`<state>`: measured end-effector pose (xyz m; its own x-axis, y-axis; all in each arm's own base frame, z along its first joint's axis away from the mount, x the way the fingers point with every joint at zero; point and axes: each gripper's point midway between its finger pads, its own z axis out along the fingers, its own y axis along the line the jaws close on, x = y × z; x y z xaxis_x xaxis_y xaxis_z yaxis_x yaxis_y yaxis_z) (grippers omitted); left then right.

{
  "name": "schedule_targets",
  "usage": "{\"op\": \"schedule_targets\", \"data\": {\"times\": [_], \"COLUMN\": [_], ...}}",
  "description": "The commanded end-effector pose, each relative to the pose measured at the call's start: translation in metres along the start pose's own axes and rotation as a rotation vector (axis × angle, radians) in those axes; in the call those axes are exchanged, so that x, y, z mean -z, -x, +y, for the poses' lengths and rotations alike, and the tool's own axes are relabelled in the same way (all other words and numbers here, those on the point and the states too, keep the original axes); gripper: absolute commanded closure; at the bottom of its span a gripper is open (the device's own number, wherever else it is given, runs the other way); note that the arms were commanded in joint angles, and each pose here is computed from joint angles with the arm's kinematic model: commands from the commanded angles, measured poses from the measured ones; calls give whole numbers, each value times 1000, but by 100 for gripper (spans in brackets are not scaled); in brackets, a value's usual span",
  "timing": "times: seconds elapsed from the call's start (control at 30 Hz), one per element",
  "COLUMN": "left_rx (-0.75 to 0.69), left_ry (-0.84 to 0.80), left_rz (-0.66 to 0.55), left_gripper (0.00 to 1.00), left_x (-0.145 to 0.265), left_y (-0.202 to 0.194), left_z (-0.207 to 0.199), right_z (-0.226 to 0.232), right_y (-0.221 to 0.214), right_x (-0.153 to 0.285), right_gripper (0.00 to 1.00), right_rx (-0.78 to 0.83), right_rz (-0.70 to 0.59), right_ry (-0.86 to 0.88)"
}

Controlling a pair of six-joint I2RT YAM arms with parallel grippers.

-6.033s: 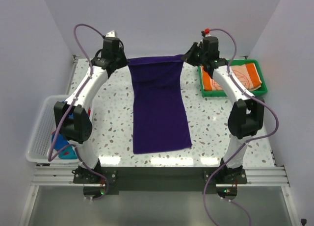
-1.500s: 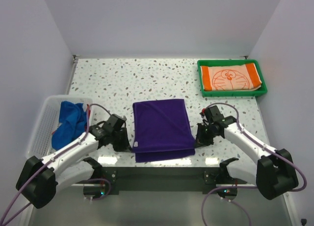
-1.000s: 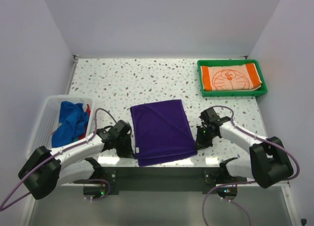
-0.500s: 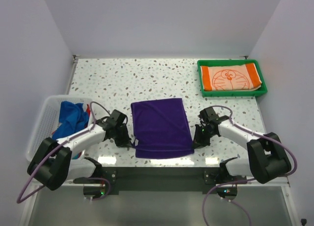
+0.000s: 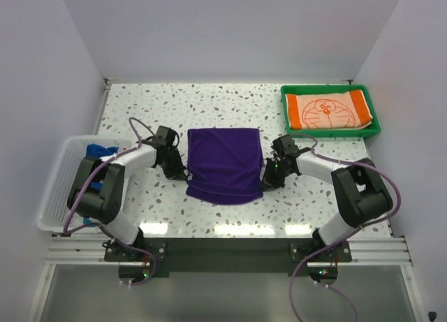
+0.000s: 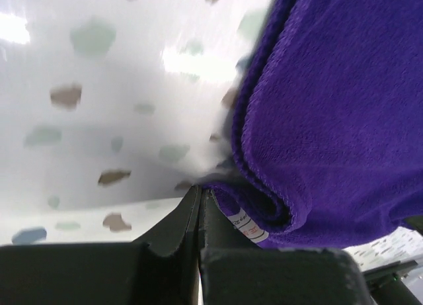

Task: Fold and stack the towels
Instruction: Fold the towel

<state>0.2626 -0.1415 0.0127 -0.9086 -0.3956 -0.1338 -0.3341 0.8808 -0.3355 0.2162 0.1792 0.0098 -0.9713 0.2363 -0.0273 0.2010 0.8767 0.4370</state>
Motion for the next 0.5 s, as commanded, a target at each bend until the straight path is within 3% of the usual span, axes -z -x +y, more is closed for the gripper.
{"op": "schedule_targets", "data": {"times": [0.0,0.13,0.47], "left_rx": [-61,-64,-23], "left_ry": [19,21,-10], "left_rz": [-60,-92,-36], "left_gripper": [100,99,99], "left_x": [-6,13,24], "left_y": [31,27,-34], "left_z": [-3,2,26], "right_z": [3,14,-10], "right_y": [52,61,17], "right_x": [-10,6,20], "right_gripper": [98,98,97], "right_rx": [40,69,47], "right_rz": [-162,-190,-131], "right_ry": [-66,-64,-80]}}
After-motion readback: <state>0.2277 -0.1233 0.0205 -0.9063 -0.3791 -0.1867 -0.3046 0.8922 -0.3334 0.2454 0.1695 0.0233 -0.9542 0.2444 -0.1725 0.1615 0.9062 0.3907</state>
